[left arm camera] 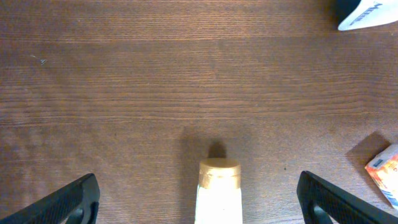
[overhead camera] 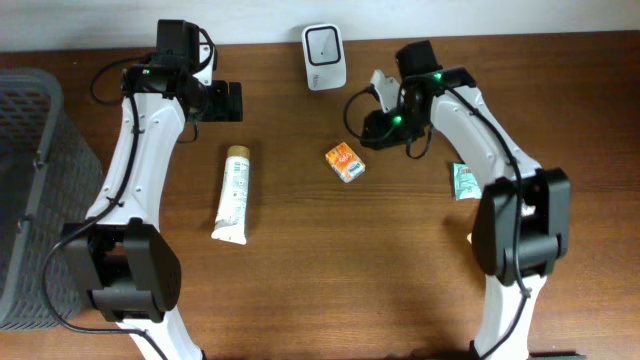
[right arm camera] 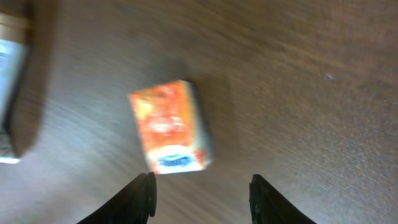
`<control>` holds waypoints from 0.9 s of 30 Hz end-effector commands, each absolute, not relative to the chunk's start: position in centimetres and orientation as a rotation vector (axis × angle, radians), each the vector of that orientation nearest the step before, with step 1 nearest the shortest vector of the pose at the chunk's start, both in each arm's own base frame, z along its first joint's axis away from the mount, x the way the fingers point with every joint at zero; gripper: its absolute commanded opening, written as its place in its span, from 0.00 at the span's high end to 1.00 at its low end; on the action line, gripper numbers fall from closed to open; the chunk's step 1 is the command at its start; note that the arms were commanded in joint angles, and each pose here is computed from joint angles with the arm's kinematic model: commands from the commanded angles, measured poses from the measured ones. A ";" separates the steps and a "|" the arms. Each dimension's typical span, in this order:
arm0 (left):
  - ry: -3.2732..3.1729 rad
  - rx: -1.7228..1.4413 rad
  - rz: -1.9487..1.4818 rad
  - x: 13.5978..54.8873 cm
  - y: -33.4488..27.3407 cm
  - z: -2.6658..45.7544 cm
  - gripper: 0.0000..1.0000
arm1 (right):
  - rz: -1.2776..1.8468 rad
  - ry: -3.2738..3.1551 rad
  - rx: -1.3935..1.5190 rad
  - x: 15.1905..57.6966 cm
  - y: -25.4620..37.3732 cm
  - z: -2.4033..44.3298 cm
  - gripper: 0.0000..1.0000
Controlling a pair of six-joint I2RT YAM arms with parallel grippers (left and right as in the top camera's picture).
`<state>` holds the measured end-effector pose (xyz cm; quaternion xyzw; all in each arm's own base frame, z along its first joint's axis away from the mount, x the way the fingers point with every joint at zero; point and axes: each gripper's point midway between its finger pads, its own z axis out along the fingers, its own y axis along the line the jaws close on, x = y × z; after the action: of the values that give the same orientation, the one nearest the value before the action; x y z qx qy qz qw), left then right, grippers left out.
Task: Scan the item barcode
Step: 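Raise the orange box toward the scanner with the right gripper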
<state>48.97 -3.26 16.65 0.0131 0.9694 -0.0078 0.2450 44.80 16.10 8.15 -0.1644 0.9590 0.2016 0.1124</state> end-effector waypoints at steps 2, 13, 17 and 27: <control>2.655 0.058 -0.009 48.9 -3.1 16.3 0.01 | 0.733 2.864 -0.571 44.0 17.3 3.2 0.58; 2.655 0.058 -0.009 48.9 -3.1 16.3 0.01 | 0.931 2.885 -0.629 42.3 20.0 0.1 0.66; 2.655 0.058 -0.009 48.9 -3.1 16.3 0.01 | 0.941 2.945 -0.626 41.4 20.3 -2.3 0.91; 2.655 0.058 -0.009 48.9 -3.1 16.3 0.01 | 1.901 2.340 -0.509 41.3 24.0 16.3 0.96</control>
<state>48.98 -3.26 16.65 0.0131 0.9693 -0.0077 0.2452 40.47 22.91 6.43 -0.1492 0.8645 0.4796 -0.0212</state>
